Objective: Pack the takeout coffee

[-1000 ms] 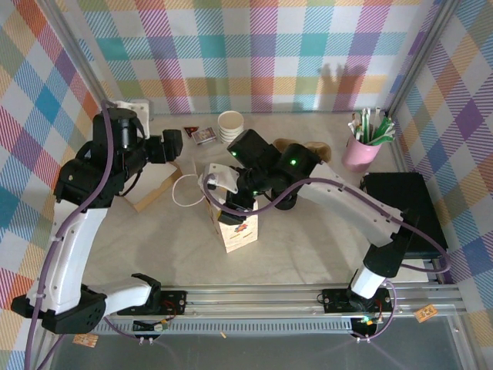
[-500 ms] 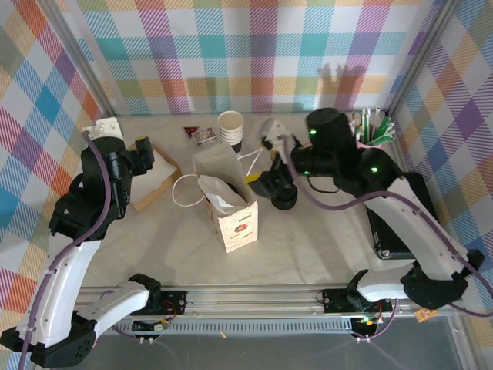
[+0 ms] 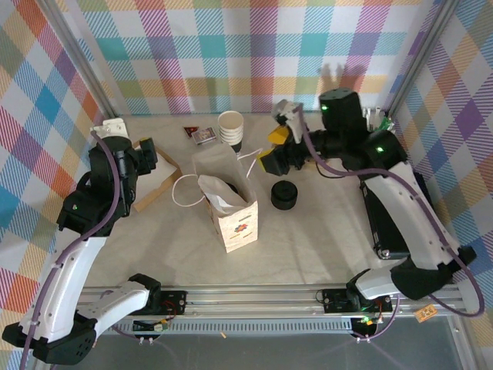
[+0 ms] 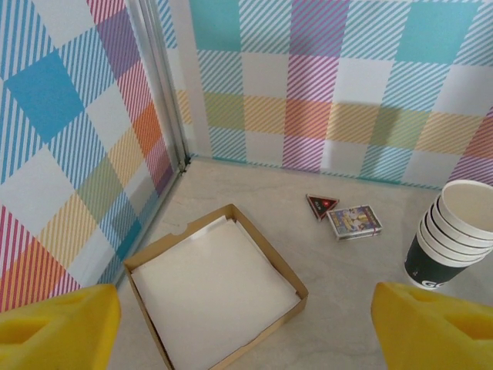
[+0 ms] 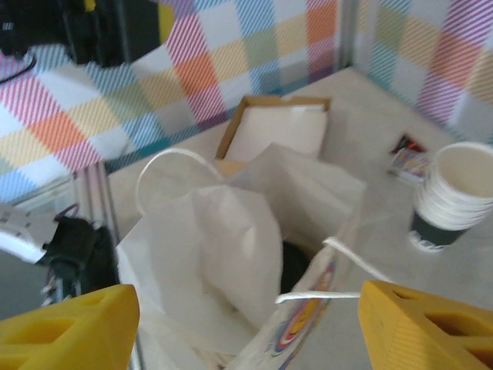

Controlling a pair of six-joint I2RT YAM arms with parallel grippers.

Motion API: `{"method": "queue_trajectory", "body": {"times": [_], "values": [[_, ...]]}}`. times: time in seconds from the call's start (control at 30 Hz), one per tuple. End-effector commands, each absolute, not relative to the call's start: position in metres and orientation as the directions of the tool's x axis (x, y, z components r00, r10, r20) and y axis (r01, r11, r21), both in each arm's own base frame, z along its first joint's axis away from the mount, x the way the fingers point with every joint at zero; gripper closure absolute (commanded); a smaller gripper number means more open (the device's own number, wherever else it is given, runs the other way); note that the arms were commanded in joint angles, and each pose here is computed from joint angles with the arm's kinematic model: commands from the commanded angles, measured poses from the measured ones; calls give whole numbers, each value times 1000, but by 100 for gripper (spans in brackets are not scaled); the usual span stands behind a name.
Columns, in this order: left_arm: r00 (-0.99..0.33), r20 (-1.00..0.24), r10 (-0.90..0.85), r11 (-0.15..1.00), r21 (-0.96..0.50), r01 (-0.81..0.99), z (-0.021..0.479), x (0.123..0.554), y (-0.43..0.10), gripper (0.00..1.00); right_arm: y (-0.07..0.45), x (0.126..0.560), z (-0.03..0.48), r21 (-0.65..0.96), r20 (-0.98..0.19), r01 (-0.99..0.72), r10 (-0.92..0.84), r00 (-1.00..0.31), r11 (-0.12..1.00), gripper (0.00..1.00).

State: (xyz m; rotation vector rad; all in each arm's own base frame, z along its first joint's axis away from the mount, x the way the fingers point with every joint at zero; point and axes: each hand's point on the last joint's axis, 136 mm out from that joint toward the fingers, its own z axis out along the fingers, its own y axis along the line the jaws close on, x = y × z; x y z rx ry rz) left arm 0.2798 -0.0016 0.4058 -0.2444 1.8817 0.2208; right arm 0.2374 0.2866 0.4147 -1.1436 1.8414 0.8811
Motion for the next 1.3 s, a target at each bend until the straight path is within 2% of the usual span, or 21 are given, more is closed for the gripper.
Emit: {"method": "queue_trajectory", "body": {"times": [0.0,0.1,0.17,0.33,0.43,0.57,0.73,0.8,1.0,1.27], "values": [[-315,-947,-68,955,30,-295,403,279,2,16,288,215,389,205,-812,-930,-477,-335,305,24],[-335,-939,-76,916,67,-396,387,272,22,14,279,234,381,159,-827,-898,-441,-348,411,22],[-343,-936,-83,879,94,-468,371,264,38,13,262,257,381,137,-851,-836,-370,-374,531,21],[-300,-946,-126,799,82,-595,344,250,74,13,188,314,360,166,-837,-563,-186,-515,810,18],[-290,-943,-166,759,65,-648,321,249,90,13,139,343,331,178,-802,-350,-70,-593,920,19],[-320,-927,-196,737,75,-671,288,259,98,14,85,361,291,192,-792,-129,76,-605,973,20],[-335,-918,-215,727,79,-682,246,276,100,13,26,365,222,73,-801,88,111,-589,993,16],[-333,-918,-214,733,74,-676,230,281,99,13,13,363,195,48,-795,117,109,-597,992,14],[-294,-935,-199,820,5,-572,191,307,80,11,8,369,140,-47,-855,51,-14,-518,998,7],[-273,-941,-198,908,-72,-413,137,323,52,9,30,386,102,-40,-881,-115,-90,-464,993,5]]}}
